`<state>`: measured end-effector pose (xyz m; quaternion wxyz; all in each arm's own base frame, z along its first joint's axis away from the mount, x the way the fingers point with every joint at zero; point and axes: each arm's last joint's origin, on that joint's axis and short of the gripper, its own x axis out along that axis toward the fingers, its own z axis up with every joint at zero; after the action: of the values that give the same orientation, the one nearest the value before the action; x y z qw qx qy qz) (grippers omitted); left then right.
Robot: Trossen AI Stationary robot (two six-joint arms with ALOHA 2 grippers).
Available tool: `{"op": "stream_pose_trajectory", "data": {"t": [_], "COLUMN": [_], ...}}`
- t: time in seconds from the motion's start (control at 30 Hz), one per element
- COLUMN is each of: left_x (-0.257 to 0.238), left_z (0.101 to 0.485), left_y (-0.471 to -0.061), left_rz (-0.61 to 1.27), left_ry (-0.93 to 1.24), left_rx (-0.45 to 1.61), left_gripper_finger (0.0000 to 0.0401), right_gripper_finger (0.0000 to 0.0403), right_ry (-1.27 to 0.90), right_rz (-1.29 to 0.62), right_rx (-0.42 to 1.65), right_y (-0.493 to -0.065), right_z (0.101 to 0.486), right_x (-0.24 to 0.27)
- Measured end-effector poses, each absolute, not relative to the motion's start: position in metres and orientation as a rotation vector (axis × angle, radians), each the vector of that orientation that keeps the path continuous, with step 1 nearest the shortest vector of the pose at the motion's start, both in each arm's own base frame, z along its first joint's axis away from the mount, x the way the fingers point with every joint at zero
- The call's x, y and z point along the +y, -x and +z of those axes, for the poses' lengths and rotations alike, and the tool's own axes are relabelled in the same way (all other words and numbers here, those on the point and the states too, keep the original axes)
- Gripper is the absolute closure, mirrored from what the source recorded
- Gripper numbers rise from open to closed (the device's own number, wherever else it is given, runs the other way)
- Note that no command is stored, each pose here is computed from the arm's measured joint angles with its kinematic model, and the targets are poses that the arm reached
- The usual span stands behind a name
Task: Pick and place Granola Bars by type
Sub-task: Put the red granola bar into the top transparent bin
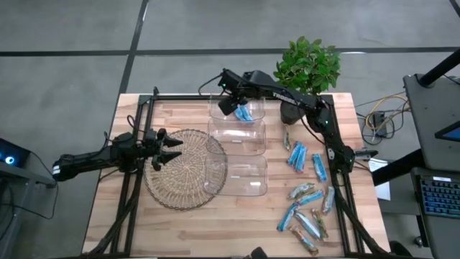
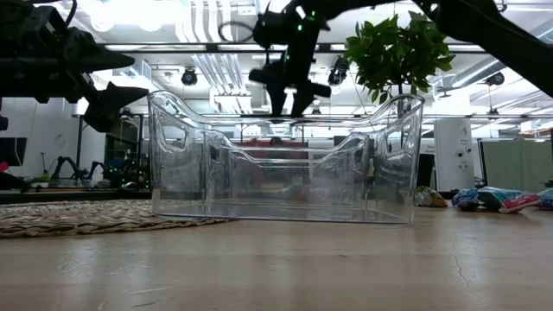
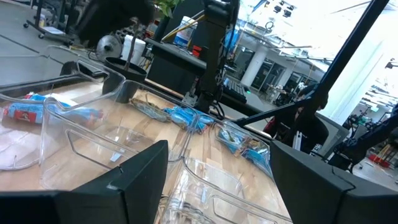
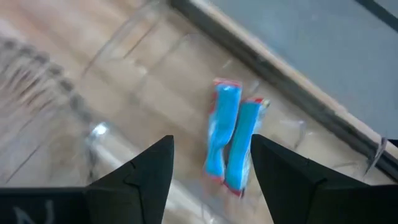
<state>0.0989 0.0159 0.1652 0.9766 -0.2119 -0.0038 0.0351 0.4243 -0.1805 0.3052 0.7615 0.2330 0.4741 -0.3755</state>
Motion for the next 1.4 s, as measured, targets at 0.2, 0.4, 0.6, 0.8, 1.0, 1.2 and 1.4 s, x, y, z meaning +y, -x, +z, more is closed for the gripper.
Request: {"op": "stream_pose_trajectory", "data": {"t": [0.2,0.4,0.6,0.8,1.0,1.2,1.4], "left_x": [0.016,0.016,0.016,0.016,0.016,0.016,0.016], "left_z": [0.165,0.165,0.165,0.165,0.165,0.165,0.165], "left_y": [-0.099,-0.099,-0.099,-0.099,-0.099,-0.099,-0.099], "left_rz": [0.072,0.074,0.074,0.074,0.075,0.075,0.077], "left_ry": [0.427,0.427,0.427,0.427,0.427,0.427,0.427], "left_rx": [-0.008,-0.009,-0.008,-0.008,-0.008,-0.008,-0.009], "left_gripper_finger": [0.0140,0.0140,0.0140,0.0140,0.0140,0.0140,0.0140], "right_gripper_finger": [0.0197,0.0197,0.0197,0.0197,0.0197,0.0197,0.0197], "right_ry": [-0.397,-0.270,-0.111,-0.083,-0.144,-0.237,-0.331], "right_rz": [-0.713,-0.572,-0.410,-0.278,-0.254,-0.330,-0.411], "right_rx": [1.064,1.084,1.195,1.268,1.344,1.379,1.391], "right_y": [-0.423,-0.425,-0.424,-0.422,-0.399,-0.351,-0.296], "right_z": [0.323,0.340,0.340,0.333,0.326,0.319,0.316], "right_x": [-0.148,-0.100,-0.045,-0.010,0.001,0.020,0.045]}}
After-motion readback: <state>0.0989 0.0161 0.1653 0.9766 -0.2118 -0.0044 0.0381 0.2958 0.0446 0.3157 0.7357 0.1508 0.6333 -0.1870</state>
